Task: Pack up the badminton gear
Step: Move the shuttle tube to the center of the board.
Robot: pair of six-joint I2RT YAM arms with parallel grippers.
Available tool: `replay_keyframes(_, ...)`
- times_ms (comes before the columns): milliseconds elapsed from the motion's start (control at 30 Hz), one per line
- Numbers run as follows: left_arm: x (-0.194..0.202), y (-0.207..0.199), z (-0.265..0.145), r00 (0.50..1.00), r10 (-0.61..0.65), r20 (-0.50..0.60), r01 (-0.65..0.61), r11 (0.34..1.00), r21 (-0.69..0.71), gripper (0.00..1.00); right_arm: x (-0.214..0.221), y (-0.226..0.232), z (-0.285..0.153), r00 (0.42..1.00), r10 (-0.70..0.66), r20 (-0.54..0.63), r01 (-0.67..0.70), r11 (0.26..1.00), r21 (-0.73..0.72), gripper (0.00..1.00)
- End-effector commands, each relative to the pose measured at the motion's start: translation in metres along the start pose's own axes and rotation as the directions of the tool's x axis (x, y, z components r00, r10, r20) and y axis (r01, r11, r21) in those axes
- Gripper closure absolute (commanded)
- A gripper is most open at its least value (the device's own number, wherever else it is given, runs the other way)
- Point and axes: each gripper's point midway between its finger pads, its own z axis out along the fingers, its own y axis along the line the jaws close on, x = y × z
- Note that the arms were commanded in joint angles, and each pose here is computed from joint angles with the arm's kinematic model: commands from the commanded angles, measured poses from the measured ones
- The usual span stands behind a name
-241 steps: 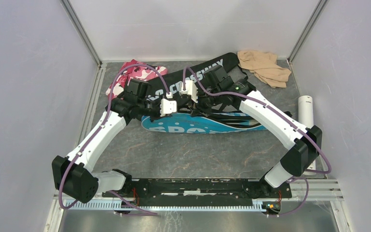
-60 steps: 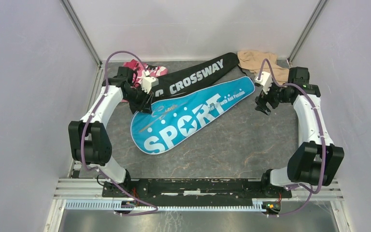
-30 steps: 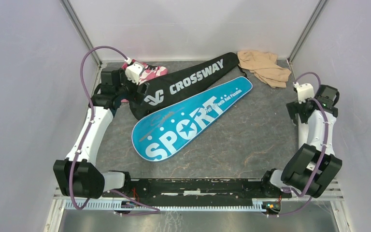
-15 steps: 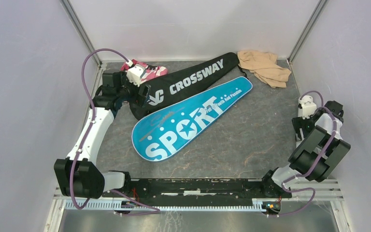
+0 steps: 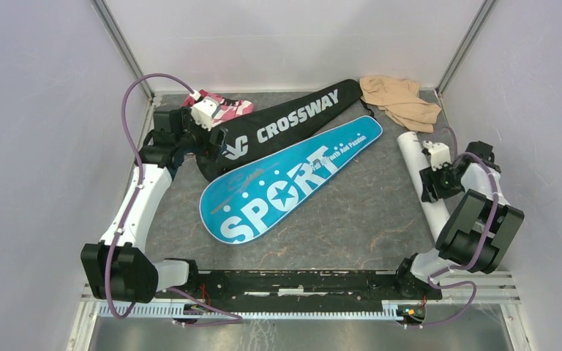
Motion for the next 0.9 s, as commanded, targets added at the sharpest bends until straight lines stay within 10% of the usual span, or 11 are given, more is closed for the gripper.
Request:
replay_keyframes(0, -0.022, 0.000, -0.008, 0.996, 0.013, 0.089, -0.013, 1.000, -0.001, 0.00, -0.047, 0.028, -0.003, 0.983, 0.089, 0.160, -0.072, 0.991, -0.112, 0.60)
replay_keyframes(367, -0.022, -0.001, -0.008, 0.995, 0.031, 0.095, -0.031, 1.000, 0.004, 0.00, -0.098, 0.087, 0.027, 0.855, 0.456, 0.247, -0.376, 0.873, -0.311, 0.51)
replay_keyframes(600, -0.020, -0.003, -0.010, 0.995, 0.039, 0.091, -0.040, 0.999, 0.009, 0.00, -0.114, 0.130, 0.033, 0.839, 0.490, 0.236, -0.366, 0.829, -0.423, 0.10)
replay_keyframes(867, -0.015, -0.005, -0.012, 0.996, 0.023, 0.088, -0.024, 1.000, 0.008, 0.00, -0.136, 0.144, 0.016, 0.869, 0.394, 0.298, -0.234, 0.860, -0.454, 0.02)
